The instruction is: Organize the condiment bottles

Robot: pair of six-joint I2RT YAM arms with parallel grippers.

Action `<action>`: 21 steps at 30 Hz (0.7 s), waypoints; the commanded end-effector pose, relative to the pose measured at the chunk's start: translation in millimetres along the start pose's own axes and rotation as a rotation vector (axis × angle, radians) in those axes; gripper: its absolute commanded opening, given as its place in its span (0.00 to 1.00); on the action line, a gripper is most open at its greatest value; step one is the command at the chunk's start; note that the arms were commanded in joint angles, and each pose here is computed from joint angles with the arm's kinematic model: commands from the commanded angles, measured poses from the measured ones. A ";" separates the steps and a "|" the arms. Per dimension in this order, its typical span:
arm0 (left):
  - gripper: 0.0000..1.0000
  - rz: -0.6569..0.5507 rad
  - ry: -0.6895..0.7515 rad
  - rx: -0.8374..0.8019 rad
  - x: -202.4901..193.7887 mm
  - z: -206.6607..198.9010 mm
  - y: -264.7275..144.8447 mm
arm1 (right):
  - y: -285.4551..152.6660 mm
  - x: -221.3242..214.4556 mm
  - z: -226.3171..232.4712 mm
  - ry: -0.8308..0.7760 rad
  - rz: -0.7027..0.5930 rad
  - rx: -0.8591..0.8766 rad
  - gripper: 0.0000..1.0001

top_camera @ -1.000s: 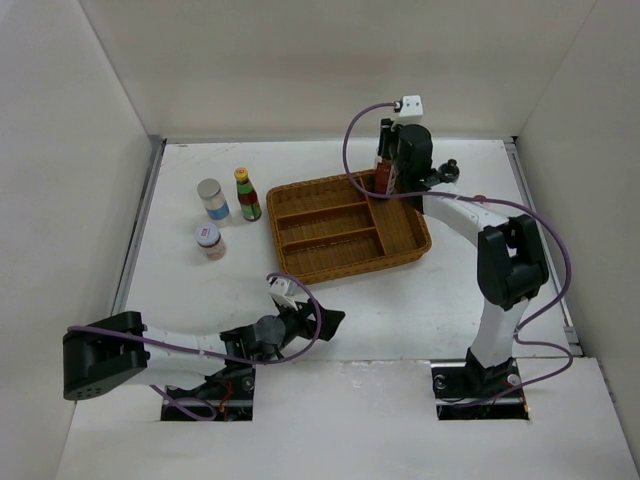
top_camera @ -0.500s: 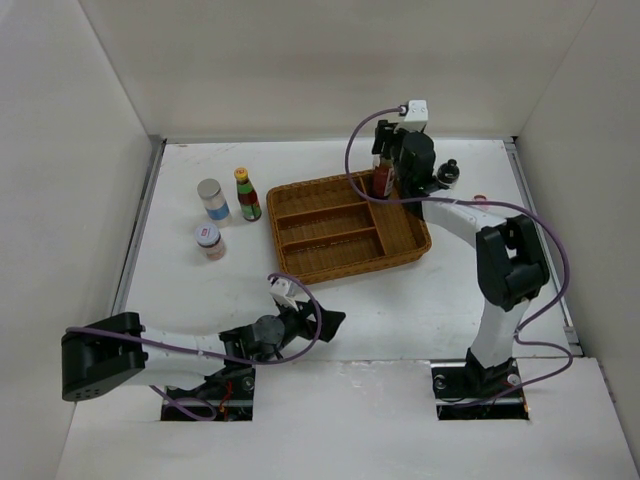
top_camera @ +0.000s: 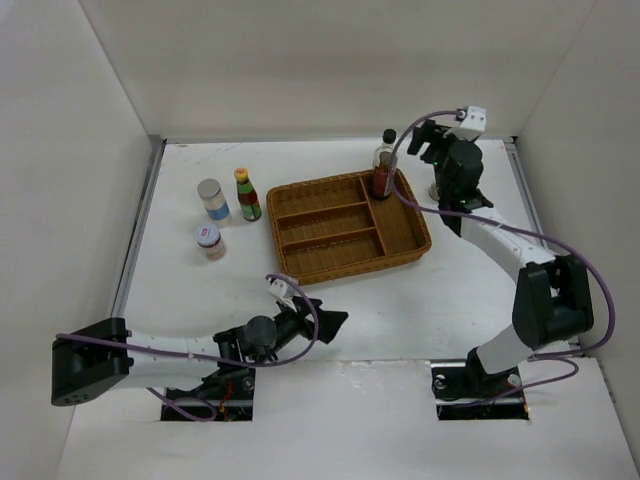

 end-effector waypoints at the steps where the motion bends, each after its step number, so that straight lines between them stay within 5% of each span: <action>1: 1.00 -0.090 0.004 -0.143 27.4 -35.6 -2.0 | 0.4 -33.6 -57.2 0.065 0.122 -0.168 0.84; 11: 1.00 -0.298 -0.018 -0.391 95.2 -80.9 -31.4 | 3.3 -90.6 -139.9 0.002 0.361 -0.437 0.94; 21: 1.00 -0.411 0.002 -0.267 126.5 -45.6 -26.8 | 37.7 -121.1 -148.6 -0.006 0.450 -0.415 0.90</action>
Point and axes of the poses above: each gripper's point midway between its finger pads, its own y axis out along the fingers, its own z axis along the line the jaws close on, x = y × z, the point moved 1 cm from there along -y, back along the fingers, and after that the axes turned 1 degree about y, right-handed, at the moved point
